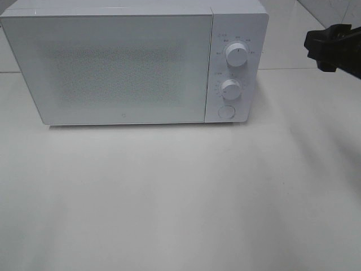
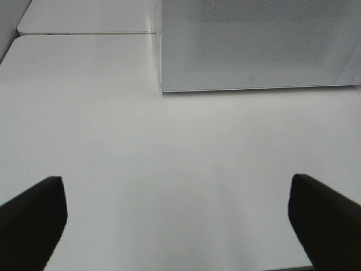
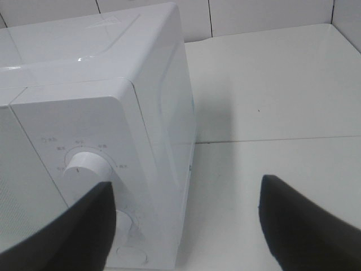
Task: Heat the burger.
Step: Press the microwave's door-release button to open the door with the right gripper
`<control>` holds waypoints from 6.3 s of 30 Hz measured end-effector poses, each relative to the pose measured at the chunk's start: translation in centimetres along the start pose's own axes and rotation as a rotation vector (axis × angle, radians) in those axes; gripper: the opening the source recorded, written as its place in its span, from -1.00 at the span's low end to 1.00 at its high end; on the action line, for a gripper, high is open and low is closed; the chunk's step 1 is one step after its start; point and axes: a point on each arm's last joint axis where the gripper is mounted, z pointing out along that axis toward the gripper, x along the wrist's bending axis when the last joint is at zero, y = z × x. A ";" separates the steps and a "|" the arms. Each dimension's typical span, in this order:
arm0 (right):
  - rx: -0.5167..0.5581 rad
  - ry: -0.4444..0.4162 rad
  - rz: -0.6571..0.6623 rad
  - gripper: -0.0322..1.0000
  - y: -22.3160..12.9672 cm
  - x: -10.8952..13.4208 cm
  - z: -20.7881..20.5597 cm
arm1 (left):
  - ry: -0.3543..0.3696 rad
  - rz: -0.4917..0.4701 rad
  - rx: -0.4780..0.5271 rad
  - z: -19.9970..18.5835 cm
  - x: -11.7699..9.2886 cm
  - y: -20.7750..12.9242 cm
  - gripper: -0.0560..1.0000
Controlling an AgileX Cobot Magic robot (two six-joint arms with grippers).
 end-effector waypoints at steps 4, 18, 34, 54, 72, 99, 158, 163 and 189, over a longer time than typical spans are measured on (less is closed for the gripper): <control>-0.041 0.005 -0.003 0.40 -0.6 -0.1 1.3 | 0.000 0.000 0.000 0.0 0.0 0.0 0.98; -0.148 -0.082 -0.051 0.40 -5.7 1.1 4.7 | 0.000 0.000 0.000 0.0 0.0 0.0 0.98; -0.048 -0.043 -0.054 0.40 -11.0 6.8 5.2 | 0.000 0.000 0.000 0.0 0.0 0.0 0.98; -0.029 -0.038 0.598 0.06 -12.1 7.4 5.2 | 0.000 0.000 0.000 0.0 0.0 0.0 0.98; 0.025 -0.085 1.454 -0.92 -12.9 7.4 5.2 | 0.000 0.000 0.000 0.0 0.0 0.0 0.98; 0.143 -0.205 1.512 -0.92 -14.2 8.0 10.4 | 0.000 0.000 0.000 0.0 0.0 0.0 0.98; 0.137 -0.197 1.520 -0.92 -14.0 8.0 15.8 | 0.000 0.000 0.000 0.0 0.0 0.0 0.98; 0.124 -0.199 1.529 -0.92 -14.0 7.9 15.8 | 0.000 0.000 0.000 0.0 0.0 0.0 0.98; 0.069 -0.268 1.546 -0.92 -14.3 8.9 17.5 | 0.000 0.000 0.000 0.0 0.0 0.0 0.98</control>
